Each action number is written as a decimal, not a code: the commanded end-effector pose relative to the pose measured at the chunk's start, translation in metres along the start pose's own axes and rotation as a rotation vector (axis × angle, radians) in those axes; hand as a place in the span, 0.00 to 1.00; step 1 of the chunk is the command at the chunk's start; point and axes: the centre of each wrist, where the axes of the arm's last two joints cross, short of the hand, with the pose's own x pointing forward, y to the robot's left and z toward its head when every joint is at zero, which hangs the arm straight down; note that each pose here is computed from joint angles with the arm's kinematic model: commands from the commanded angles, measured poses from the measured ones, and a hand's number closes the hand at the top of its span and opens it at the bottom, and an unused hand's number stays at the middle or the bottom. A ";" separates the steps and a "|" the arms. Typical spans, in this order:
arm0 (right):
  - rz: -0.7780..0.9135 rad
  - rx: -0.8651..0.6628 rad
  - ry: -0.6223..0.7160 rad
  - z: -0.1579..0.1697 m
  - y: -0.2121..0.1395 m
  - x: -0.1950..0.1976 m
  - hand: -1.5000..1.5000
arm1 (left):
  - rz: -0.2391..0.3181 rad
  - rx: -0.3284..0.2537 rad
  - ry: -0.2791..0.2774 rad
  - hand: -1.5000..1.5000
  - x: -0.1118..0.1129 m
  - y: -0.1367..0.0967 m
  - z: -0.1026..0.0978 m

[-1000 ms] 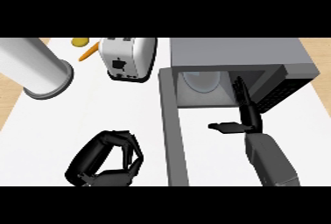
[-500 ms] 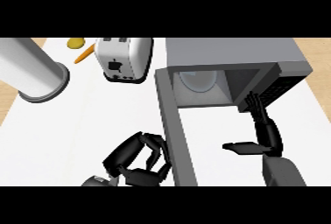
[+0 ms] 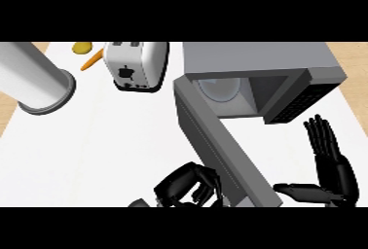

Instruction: Pick up the milk, place it into the microwave and close the microwave

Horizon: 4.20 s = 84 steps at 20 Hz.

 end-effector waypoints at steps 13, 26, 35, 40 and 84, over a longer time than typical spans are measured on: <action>-0.136 0.143 -0.100 -0.015 -0.020 0.081 0.00 | 0.039 0.289 -0.053 1.00 0.025 -0.024 -0.055; -0.212 0.382 -0.155 -0.036 -0.012 0.122 0.00 | 0.056 0.474 -0.094 1.00 0.050 0.022 -0.095; -0.271 0.428 -0.179 -0.045 -0.011 0.134 0.00 | 0.174 0.637 -0.149 1.00 0.076 0.058 -0.115; -0.275 0.435 -0.186 -0.049 -0.016 0.143 0.00 | 0.204 0.681 -0.170 1.00 0.082 0.077 -0.125; -0.299 0.495 -0.227 -0.077 -0.037 0.191 0.00 | 0.245 0.750 -0.293 1.00 0.061 0.083 -0.125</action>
